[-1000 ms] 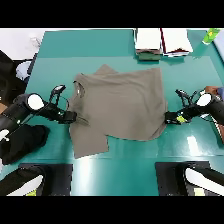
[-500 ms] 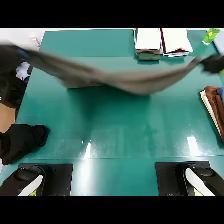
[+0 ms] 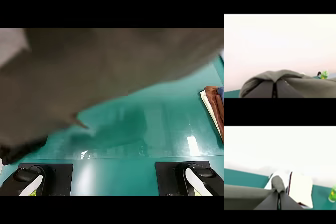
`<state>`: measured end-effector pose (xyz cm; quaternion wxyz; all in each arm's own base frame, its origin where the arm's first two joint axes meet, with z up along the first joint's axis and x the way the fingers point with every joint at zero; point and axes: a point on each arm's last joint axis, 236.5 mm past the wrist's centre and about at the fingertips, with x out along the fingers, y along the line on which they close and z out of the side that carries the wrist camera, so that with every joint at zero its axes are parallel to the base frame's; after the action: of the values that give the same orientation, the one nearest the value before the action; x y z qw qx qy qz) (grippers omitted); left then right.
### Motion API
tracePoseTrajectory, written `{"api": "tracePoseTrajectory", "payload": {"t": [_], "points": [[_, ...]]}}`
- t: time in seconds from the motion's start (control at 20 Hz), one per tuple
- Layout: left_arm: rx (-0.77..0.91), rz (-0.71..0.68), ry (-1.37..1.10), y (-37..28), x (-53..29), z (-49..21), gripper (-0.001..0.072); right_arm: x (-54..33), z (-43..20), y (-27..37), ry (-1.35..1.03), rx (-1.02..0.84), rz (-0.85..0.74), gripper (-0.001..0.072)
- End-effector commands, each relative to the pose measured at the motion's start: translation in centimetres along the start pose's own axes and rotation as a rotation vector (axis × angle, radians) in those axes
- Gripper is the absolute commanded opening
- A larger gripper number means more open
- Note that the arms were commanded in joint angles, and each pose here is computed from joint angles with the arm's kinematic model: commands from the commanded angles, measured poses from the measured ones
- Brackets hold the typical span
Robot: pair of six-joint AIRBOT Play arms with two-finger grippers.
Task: Fold the shirts.
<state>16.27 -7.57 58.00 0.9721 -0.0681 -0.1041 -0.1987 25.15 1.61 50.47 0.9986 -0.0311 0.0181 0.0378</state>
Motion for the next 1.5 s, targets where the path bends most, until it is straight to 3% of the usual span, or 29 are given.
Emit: {"api": "tracePoseTrajectory", "payload": {"t": [0.0, 0.15, 0.45, 0.55, 0.7, 0.85, 1.05, 1.25, 1.45], "points": [[0.001, 0.02, 0.073, 1.0, 2.8, -2.2, 0.0025, 1.1, -0.6, -0.5, 0.092, -0.012, -0.01, 0.0017], [-0.031, 0.051, 0.369, 3.1, 8.9, -12.3, 0.0025, 6.7, -6.1, -1.0, 0.281, 0.015, 0.012, 0.0017], [-0.098, 0.137, 1.025, 8.5, 17.1, -40.4, 0.0026, 18.6, -28.8, -1.5, 0.84, 0.114, 0.057, 0.0017], [-0.098, 0.176, 1.172, 10.6, 18.2, -48.8, 0.0026, 21.0, -36.5, -1.5, 0.985, 0.144, 0.063, 0.0017], [-0.057, 0.171, 1.26, 12.5, 20.1, -57.6, 0.0026, 24.7, -43.1, -1.8, 1.044, 0.169, 0.054, 0.0017], [-0.067, 0.183, 1.265, 13.5, 21.3, -61.2, 0.0025, 27.3, -45.5, -1.9, 1.075, 0.183, 0.054, 0.0017], [-0.132, 0.219, 1.29, 15.6, 20.6, -59.1, 0.0026, 28.2, -42.2, -3.0, 1.032, 0.172, 0.045, 0.0017], [-0.149, 0.074, 1.445, 12.9, 17.6, -57.6, 0.0026, 25.6, -40.2, -5.0, 1.022, 0.189, 0.007, 0.0017], [-0.177, 0.03, 1.579, 11.8, 14.4, -59.0, 0.0026, 21.1, -43.8, -5.9, 1.125, 0.215, -0.015, 0.0017]]}}
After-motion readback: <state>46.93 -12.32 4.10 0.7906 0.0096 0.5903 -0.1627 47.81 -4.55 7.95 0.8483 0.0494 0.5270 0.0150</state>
